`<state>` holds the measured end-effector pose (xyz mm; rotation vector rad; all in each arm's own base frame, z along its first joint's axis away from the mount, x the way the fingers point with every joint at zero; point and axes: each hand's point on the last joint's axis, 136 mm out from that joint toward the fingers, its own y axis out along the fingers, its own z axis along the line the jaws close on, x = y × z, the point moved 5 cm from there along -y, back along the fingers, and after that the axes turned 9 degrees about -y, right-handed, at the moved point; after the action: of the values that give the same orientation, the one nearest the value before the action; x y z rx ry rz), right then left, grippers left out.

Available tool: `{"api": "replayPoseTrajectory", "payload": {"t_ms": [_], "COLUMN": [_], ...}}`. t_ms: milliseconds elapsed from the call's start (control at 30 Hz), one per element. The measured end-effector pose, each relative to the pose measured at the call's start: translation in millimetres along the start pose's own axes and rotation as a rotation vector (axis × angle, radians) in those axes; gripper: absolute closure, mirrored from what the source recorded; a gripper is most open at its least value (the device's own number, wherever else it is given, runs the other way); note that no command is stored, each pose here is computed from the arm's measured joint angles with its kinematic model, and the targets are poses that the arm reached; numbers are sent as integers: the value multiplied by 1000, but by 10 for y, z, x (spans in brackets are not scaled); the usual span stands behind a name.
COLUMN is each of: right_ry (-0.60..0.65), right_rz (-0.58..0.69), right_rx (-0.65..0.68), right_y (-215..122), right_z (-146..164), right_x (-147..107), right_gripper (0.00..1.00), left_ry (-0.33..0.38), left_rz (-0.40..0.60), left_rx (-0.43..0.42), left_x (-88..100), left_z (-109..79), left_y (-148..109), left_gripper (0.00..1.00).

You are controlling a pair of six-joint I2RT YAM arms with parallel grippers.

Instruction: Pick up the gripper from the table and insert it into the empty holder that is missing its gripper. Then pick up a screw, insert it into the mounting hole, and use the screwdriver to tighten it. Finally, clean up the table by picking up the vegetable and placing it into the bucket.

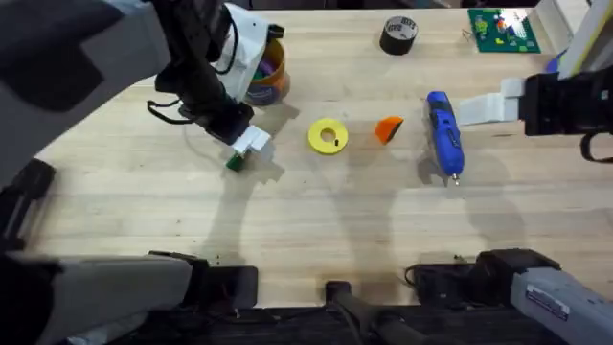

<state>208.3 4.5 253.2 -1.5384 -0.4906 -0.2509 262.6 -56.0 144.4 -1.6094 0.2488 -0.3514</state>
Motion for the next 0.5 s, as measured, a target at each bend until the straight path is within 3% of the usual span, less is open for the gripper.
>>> {"api": "replayPoseTrajectory", "payload": {"t_ms": [233,500], "right_ry": [0,0], "right_rz": [0,0], "right_rx": [0,0], "right_y": [0,0], "right_z": [0,0], "right_x": [0,0], "right_gripper": [6,5], "left_ry": [-46,-50], "left_rz": [57,116], "left_rx": [-13,-27], "left_x": [26,67], "left_z": [156,184], "left_y": [215,476], "left_gripper": [15,15]}}
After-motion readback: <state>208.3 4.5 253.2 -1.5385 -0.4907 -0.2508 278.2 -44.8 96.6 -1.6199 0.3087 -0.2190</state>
